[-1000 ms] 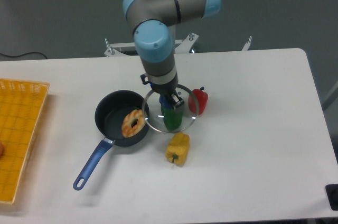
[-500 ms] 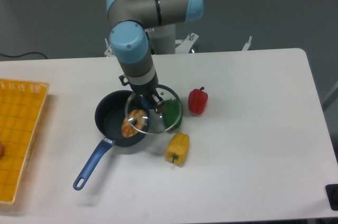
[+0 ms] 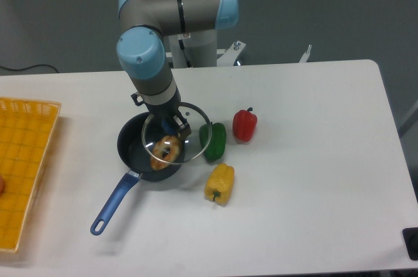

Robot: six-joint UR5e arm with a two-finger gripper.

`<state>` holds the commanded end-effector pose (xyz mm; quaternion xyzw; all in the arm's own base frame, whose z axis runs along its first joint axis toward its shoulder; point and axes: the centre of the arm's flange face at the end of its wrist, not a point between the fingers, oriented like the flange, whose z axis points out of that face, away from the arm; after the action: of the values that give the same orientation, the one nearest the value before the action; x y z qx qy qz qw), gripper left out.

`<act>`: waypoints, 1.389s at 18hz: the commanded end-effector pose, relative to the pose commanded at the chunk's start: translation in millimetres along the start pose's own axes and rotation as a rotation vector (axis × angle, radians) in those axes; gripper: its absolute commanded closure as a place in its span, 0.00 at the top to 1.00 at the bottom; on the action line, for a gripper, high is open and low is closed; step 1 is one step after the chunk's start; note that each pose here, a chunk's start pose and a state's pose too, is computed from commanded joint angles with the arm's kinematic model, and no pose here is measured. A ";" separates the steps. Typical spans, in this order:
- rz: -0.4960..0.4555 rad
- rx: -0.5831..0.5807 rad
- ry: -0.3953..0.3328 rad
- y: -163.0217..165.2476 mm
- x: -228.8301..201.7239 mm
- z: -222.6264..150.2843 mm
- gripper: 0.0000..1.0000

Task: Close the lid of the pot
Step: 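Move the lid over the saucepan rim and lower it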

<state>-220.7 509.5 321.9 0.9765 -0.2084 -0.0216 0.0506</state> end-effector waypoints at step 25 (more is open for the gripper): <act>-0.084 0.004 0.008 -32.4 16.3 4.2 0.59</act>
<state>-193.0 531.8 314.0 0.9845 -0.1673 -0.0192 0.0484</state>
